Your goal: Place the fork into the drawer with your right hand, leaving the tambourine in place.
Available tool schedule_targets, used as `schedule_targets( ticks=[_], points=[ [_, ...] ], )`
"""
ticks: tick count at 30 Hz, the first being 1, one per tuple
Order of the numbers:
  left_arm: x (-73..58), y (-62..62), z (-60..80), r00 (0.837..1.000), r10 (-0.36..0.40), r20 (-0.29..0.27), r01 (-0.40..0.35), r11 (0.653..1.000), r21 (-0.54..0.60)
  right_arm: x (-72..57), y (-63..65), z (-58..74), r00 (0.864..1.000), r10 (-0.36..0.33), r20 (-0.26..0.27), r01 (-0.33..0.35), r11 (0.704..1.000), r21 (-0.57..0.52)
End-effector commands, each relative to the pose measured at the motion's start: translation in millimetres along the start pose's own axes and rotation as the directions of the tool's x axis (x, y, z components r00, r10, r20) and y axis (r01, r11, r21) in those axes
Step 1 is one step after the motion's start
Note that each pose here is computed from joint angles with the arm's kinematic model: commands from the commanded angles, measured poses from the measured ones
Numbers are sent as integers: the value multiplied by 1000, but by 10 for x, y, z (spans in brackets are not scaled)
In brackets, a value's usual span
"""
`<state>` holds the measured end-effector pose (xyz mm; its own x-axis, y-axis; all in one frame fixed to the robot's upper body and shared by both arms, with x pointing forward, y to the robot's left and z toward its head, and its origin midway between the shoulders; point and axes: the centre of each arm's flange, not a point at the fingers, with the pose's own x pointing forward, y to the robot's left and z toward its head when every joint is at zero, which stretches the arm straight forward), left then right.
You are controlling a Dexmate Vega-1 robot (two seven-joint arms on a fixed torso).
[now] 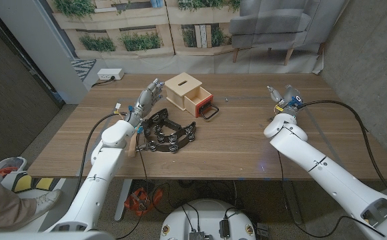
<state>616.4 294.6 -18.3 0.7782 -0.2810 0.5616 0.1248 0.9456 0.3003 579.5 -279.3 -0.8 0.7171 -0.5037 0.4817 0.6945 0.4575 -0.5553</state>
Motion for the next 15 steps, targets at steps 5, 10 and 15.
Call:
schedule_targets(
  ticks=[5,10,15],
  points=[
    [-20,-18,-7,1000,-6,5,6,1000,-18,81,27,-12,1000,25,2,-25,999,-22],
    [-15,-28,3,1000,-11,10,11,1000,-18,102,26,-33,999,30,11,-30,999,-38],
    [-17,-22,10,1000,-11,9,12,1000,-14,118,12,-64,999,39,12,-38,998,-51]
  ],
)
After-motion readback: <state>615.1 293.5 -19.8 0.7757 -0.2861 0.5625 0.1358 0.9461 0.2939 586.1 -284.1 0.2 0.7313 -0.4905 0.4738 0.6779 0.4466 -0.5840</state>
